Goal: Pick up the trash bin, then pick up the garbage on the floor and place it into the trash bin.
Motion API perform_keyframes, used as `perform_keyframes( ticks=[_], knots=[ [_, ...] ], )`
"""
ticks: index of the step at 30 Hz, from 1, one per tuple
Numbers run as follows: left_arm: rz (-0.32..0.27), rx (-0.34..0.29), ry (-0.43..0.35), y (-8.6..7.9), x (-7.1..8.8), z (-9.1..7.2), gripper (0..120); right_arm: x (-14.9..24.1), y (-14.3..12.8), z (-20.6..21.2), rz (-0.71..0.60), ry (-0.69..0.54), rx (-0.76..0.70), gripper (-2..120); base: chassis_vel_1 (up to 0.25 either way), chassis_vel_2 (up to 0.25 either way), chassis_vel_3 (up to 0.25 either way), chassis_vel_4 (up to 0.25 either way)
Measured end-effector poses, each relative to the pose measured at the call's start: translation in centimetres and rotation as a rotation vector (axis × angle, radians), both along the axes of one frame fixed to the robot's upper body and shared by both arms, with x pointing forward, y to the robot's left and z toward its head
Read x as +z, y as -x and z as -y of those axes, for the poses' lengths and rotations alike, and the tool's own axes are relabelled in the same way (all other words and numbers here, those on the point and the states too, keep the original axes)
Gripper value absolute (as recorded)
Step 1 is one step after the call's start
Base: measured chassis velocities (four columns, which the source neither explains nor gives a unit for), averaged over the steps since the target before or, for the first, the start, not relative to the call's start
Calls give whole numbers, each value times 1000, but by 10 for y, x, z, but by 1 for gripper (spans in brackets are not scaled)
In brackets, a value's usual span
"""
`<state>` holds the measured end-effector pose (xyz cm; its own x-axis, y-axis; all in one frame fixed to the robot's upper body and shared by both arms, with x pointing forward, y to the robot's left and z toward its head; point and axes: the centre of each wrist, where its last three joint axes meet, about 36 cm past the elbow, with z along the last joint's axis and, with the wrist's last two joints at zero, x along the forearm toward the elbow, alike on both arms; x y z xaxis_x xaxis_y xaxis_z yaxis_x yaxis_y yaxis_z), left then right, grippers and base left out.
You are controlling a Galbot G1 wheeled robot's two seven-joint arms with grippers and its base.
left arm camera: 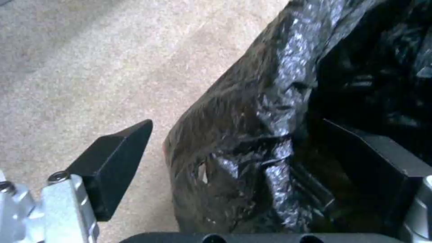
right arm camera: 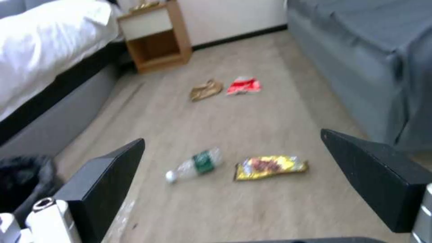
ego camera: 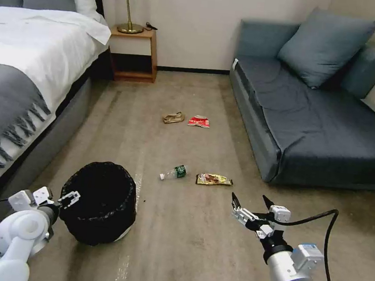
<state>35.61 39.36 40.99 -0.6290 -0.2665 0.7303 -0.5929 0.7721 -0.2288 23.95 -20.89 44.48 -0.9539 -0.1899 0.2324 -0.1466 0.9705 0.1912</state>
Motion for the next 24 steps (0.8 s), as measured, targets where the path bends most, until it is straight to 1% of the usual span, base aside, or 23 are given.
perform_keyframes(
  ticks=[1,4,5,6,7,8,9,10,12,13,14,15,16,18,19,21,23,24],
  knots=[
    [-2,-2,-1,0,-1,0,91,-2,4,-6,-8,-5,13,100,0,0,0,0],
    [-8,-6,2,2,-5,0,81,-7,10,-17,-20,-14,32,100,0,0,0,0],
    [-8,-6,2,2,-5,0,81,-7,10,-17,-20,-14,32,100,0,0,0,0],
    [-10,-7,2,3,-7,0,77,-7,11,-18,-22,-17,35,100,0,0,0,0],
    [-12,-8,3,5,-10,-1,69,-8,11,-19,-22,-17,35,100,0,0,0,0],
    [-13,-7,4,6,-11,-1,66,-8,11,-19,-22,-17,36,100,0,0,0,0],
    [-13,-7,4,6,-11,-1,66,-8,11,-19,-22,-17,36,100,0,0,0,0],
    [-12,-5,5,7,-12,-1,59,-8,11,-18,-23,-15,37,100,0,0,0,0],
    [-10,-3,6,10,-14,-2,52,-9,11,-17,-23,-10,39,100,0,0,0,0],
    [-10,-3,6,10,-14,-2,52,-9,11,-17,-23,-10,39,100,0,0,0,0],
    [-9,-3,4,11,-15,-2,46,-9,11,-17,-24,-8,39,100,0,0,0,0],
    [-6,-1,2,12,-15,-2,42,-9,10,-16,-23,-7,39,100,0,0,0,0],
    [-4,-1,1,13,-16,-3,36,-9,10,-16,-22,-7,39,100,0,0,0,0],
    [-1,-2,0,14,-16,-3,34,-8,10,-16,-20,-7,38,100,0,0,0,0],
    [2,-1,-1,14,-16,-3,27,-8,9,-16,-19,-7,38,100,0,0,0,0],
    [10,0,-5,15,-16,-3,21,-8,8,-16,-16,-7,36,100,0,0,0,0],
    [32,5,-16,16,-12,-4,9,-8,8,-15,-15,-8,33,100,0,0,0,0],
    [32,5,-16,16,-12,-4,9,-8,8,-15,-15,-8,33,100,0,0,0,0]
  ],
)
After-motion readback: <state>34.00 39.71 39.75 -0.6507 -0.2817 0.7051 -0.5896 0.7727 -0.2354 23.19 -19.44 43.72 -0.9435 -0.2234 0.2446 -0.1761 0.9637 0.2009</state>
